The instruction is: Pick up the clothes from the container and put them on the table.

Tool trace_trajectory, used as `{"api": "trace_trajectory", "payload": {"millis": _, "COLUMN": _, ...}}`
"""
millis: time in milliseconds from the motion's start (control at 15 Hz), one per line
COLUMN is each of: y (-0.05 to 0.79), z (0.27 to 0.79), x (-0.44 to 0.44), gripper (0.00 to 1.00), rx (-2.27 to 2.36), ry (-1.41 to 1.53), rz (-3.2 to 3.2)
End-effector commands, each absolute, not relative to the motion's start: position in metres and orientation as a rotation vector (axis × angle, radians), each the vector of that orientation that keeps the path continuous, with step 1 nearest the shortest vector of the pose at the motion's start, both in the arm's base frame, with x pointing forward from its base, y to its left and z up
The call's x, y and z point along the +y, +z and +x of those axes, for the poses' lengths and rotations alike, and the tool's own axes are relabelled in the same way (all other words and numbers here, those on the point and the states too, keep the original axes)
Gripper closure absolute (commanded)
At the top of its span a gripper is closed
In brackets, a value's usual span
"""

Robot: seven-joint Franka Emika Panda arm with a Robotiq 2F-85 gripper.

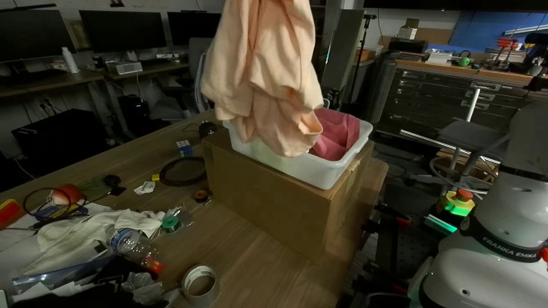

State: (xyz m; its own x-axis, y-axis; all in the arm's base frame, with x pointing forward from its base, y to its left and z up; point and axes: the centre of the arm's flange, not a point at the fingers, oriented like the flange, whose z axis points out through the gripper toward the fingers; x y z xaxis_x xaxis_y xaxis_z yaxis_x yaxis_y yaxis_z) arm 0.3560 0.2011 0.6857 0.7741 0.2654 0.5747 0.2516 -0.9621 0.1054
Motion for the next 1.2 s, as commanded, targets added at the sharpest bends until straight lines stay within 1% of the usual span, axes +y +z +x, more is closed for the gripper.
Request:
{"api": "trace_trajectory", "payload": {"millis": 0, "y": 0.697, "z": 0.372, "x": 0.258, "gripper": 0.94, "rx": 0.726, "ry": 0.879, "rz": 2.963}}
{"api": "trace_trajectory", "payload": {"millis": 400, "y": 0.673, "z": 0.381, "x": 0.308, "gripper": 0.94, "rx": 1.169, "ry": 0.667, "rz": 2.952}}
{"api": "trace_trajectory", "payload": {"millis": 467, "y": 0.668, "z": 0.381, "x": 0.312, "gripper": 0.87, "rx": 1.211, "ry": 0.619, "rz": 2.919}}
{"api": "trace_trajectory", "payload": {"millis": 533, "y": 0.661, "z": 0.380, "x": 0.315, "gripper": 0.66, "rx": 1.241, "ry": 0.567, "rz": 2.878}}
{"api": "trace_trajectory", "payload": {"millis": 600, "y": 0.654, "z": 0.381, "x": 0.315, "gripper": 0.63, "rx": 1.262, "ry": 0.525, "rz": 2.844}}
{"api": "trace_trajectory", "payload": {"millis": 667, "y": 0.651, "z": 0.381, "x": 0.315, "gripper": 0.63, "rx": 1.274, "ry": 0.488, "rz": 2.822}}
{"api": "trace_trajectory", "payload": {"millis": 733, "y": 0.646, "z": 0.382, "x": 0.311, "gripper": 0.57, "rx": 1.277, "ry": 0.461, "rz": 2.806}}
{"api": "trace_trajectory", "payload": {"millis": 800, "y": 0.644, "z": 0.382, "x": 0.308, "gripper": 0.50, "rx": 1.259, "ry": 0.446, "rz": 2.793}}
{"api": "trace_trajectory", "payload": {"millis": 867, "y": 0.642, "z": 0.384, "x": 0.299, "gripper": 0.41, "rx": 1.201, "ry": 0.460, "rz": 2.784}}
{"api": "trace_trajectory", "payload": {"millis": 933, "y": 0.641, "z": 0.387, "x": 0.291, "gripper": 0.34, "rx": 1.119, "ry": 0.489, "rz": 2.766}}
{"api": "trace_trajectory", "payload": {"millis": 1133, "y": 0.640, "z": 0.403, "x": 0.241, "gripper": 0.12, "rx": 0.864, "ry": 0.522, "rz": 2.744}}
